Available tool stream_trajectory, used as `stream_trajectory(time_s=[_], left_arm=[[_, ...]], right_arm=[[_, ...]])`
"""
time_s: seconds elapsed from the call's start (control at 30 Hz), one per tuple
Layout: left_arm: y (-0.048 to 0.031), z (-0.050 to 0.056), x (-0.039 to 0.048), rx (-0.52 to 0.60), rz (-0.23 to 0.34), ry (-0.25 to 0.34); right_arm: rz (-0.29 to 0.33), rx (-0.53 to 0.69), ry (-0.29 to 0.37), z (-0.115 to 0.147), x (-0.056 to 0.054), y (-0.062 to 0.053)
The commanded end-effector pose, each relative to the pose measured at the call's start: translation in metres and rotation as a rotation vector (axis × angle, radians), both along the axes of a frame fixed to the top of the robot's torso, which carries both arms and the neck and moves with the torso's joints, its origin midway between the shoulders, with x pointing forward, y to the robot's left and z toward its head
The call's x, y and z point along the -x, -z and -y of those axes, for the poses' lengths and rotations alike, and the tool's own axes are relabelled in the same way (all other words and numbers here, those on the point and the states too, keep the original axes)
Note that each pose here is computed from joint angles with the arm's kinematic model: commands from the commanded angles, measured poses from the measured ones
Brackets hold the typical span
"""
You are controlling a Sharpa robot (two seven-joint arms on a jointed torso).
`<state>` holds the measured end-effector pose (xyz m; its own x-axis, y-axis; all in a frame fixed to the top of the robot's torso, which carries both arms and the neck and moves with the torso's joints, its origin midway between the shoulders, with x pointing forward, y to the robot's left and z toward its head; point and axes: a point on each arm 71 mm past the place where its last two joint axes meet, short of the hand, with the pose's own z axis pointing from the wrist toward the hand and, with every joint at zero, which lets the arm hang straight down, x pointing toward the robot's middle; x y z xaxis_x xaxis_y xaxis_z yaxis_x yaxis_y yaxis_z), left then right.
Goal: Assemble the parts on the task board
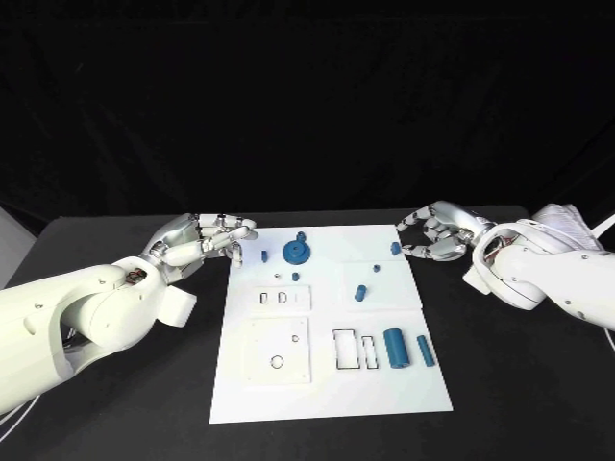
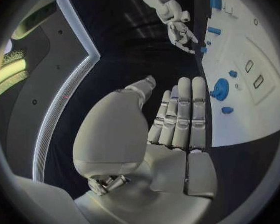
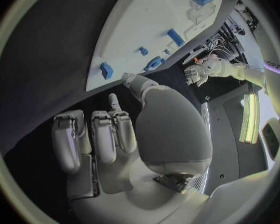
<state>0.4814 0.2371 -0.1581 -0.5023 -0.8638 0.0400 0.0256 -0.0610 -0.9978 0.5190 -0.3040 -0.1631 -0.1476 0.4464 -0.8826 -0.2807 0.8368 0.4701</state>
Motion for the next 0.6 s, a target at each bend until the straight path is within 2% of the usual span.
stream_trajectory(time_s=[0.03,0.27,0.6], left_arm=[[-0.0012,0.0017,0.0008,0.009,0.011,0.02],[-0.001,0.0003,0.0007,0.006,0.009,0.015],[-0.0007,-0.0003,0.0007,0.003,0.006,0.013]], right_arm=[[-0.011,0.023,-0.02,-0.003,-0.0002,0.0052],[-0.036,0.036,-0.014,-0.0034,-0.0023,0.0116],[-0.039,0.045,0.007,-0.0044,-0.0063,0.0137]])
